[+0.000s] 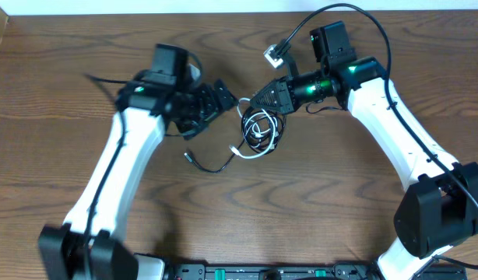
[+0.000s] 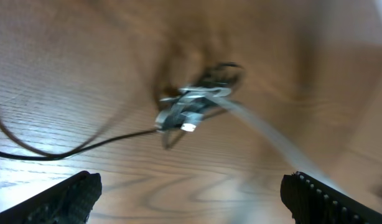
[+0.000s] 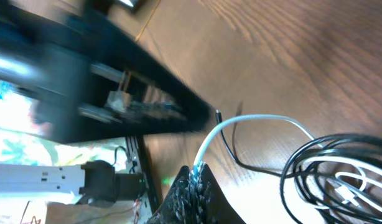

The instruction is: Untangle cables

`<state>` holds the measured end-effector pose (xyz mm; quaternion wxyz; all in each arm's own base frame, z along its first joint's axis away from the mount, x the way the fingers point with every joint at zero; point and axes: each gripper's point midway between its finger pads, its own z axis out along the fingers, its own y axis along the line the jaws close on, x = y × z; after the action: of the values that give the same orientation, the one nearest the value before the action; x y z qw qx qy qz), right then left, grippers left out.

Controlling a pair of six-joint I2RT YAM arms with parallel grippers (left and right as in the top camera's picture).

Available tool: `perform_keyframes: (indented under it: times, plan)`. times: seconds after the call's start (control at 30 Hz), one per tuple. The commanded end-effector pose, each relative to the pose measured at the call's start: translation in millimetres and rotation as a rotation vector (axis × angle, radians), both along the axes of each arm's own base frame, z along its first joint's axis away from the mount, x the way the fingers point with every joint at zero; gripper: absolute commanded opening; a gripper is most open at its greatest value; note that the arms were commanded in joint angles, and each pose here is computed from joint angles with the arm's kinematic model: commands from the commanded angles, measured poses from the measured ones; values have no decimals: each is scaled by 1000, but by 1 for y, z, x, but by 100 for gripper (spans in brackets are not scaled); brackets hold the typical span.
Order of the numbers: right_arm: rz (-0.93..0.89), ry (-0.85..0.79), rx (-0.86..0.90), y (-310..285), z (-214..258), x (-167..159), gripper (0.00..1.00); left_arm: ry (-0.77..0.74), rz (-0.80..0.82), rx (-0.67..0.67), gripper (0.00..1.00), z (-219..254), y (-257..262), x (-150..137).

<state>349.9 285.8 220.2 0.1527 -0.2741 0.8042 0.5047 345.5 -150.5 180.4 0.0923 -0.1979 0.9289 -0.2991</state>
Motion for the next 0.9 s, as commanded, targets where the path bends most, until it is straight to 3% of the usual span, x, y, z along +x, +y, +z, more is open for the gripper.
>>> perform_keyframes:
  times: [0.0, 0.23, 0.43, 0.6, 0.87]
  plan:
    - [87, -84, 71, 8, 29, -20, 1, -89, -15, -96, 98, 45, -5, -12]
    - [250, -156, 247, 18, 77, -61, 1, -154, -13, -98, 98, 66, -2, -19]
    - [319, -289, 253, 15, 94, -88, 1, -53, 110, -162, 99, 65, -4, -20]
    - [333, -312, 242, 17, 94, -93, 1, 31, 134, -257, 99, 71, -18, -28]
    - [359, -327, 252, 24, 96, -99, 1, 37, 96, -253, 99, 71, -31, -35]
